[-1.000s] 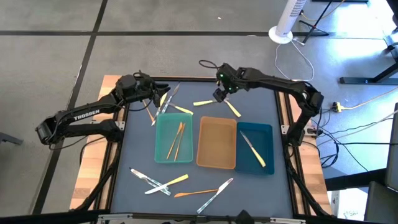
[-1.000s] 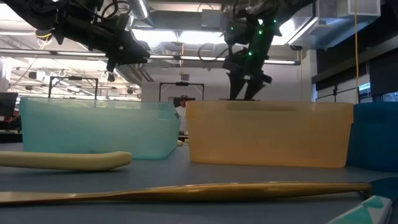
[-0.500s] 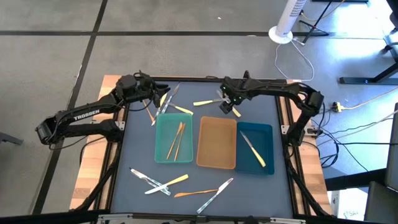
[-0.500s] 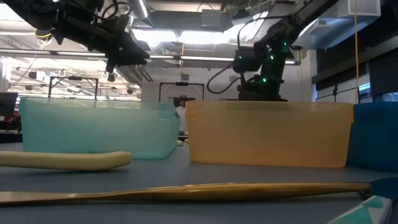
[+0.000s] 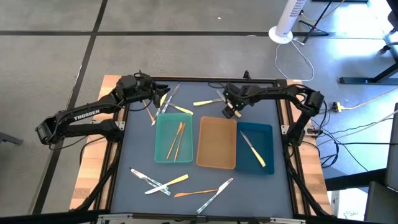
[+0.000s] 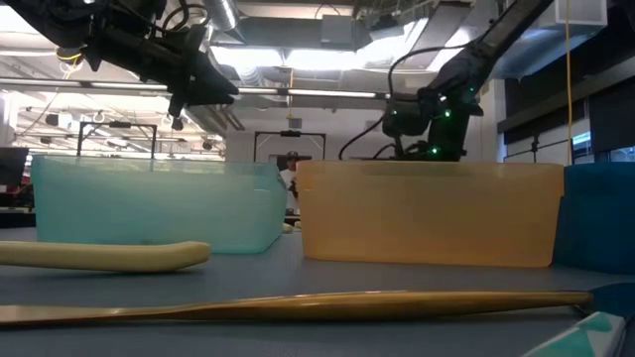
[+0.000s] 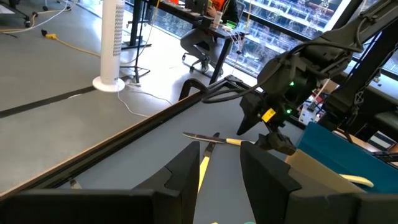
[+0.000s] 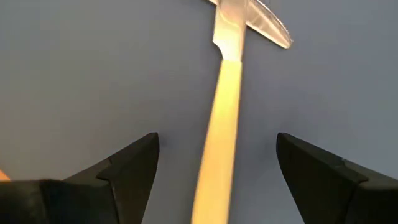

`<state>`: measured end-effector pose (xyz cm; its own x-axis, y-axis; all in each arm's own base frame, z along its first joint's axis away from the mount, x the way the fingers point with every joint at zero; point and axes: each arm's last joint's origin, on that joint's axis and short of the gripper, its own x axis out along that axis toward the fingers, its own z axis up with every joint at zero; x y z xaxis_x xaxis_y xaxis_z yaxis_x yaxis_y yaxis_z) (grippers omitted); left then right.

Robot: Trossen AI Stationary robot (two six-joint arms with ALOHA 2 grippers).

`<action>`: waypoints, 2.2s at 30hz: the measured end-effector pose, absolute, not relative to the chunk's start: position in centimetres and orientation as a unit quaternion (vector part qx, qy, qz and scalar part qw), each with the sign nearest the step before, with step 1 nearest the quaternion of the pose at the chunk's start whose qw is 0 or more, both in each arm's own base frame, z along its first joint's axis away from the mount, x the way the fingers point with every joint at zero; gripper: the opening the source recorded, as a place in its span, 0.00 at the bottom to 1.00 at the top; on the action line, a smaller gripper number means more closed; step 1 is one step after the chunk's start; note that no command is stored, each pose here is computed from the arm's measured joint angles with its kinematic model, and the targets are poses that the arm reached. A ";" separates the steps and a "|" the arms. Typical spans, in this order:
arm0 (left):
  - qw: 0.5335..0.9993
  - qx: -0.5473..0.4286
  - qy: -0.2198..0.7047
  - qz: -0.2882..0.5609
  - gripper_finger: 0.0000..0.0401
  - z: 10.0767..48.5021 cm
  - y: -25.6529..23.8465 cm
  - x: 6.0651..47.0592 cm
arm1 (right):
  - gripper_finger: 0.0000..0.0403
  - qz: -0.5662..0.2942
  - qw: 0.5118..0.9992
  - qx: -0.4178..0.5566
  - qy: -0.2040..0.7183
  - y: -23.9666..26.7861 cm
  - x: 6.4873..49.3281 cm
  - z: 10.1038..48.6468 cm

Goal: Sort silverware by color (type)
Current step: Put the yellow knife into the blue bin

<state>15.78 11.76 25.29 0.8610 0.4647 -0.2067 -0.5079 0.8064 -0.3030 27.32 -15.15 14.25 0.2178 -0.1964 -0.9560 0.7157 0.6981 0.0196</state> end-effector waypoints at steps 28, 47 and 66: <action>0.949 -0.176 0.061 0.256 0.27 25.3 11.8 15.8 | 0.36 -0.300 0.752 0.242 0.535 -15.1 27.3 13.8; 0.949 -0.176 0.062 0.256 0.27 25.3 11.8 15.8 | 0.16 -0.301 0.751 0.242 0.536 -15.1 27.2 13.8; 0.948 -0.176 0.062 0.256 0.27 25.3 11.8 15.8 | 0.13 -0.300 0.755 0.239 0.532 -15.1 27.3 13.8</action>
